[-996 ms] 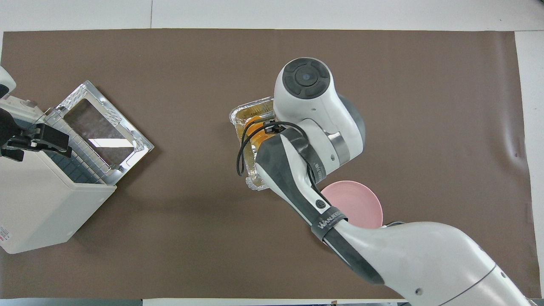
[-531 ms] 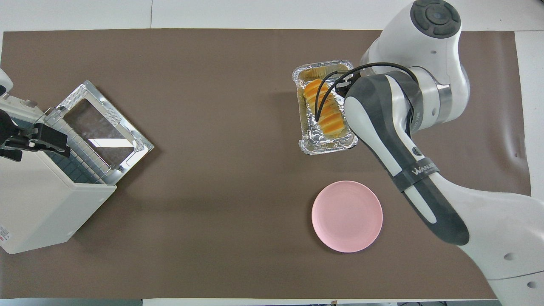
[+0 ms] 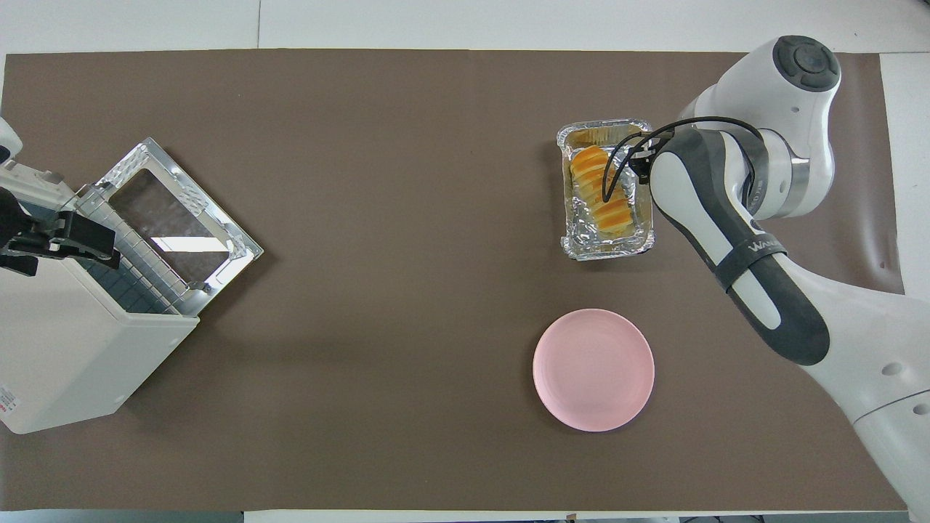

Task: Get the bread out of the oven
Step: 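Grasp the bread rolls in the tray with the right gripper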

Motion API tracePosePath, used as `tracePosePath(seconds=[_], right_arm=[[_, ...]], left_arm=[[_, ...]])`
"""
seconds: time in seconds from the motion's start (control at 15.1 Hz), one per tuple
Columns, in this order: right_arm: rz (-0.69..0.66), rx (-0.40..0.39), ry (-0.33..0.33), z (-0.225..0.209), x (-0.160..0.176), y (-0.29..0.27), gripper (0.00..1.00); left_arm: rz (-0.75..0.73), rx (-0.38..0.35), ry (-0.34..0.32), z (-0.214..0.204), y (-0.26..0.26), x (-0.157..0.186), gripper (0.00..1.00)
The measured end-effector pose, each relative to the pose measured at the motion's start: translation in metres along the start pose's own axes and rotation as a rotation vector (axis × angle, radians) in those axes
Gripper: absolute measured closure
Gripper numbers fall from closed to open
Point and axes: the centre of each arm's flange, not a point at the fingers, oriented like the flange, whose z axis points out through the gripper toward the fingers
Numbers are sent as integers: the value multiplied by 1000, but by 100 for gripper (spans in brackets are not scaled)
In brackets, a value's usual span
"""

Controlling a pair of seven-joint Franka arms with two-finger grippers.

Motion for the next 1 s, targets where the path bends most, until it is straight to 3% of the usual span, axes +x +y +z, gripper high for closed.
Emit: tracePosePath(seconds=[0.33, 0.66, 0.93, 1.0], right_arm=[[-9, 3, 32, 14, -3, -5, 95], [-9, -3, 12, 14, -8, -4, 48], [-24, -13, -15, -25, -12, -10, 7], [-31, -12, -19, -37, -13, -16, 0]], left_arm=[[0, 0, 0, 0, 0, 0, 0], [0, 0, 0, 0, 0, 0, 0], [0, 0, 0, 0, 0, 0, 0], [0, 0, 0, 0, 0, 0, 0]])
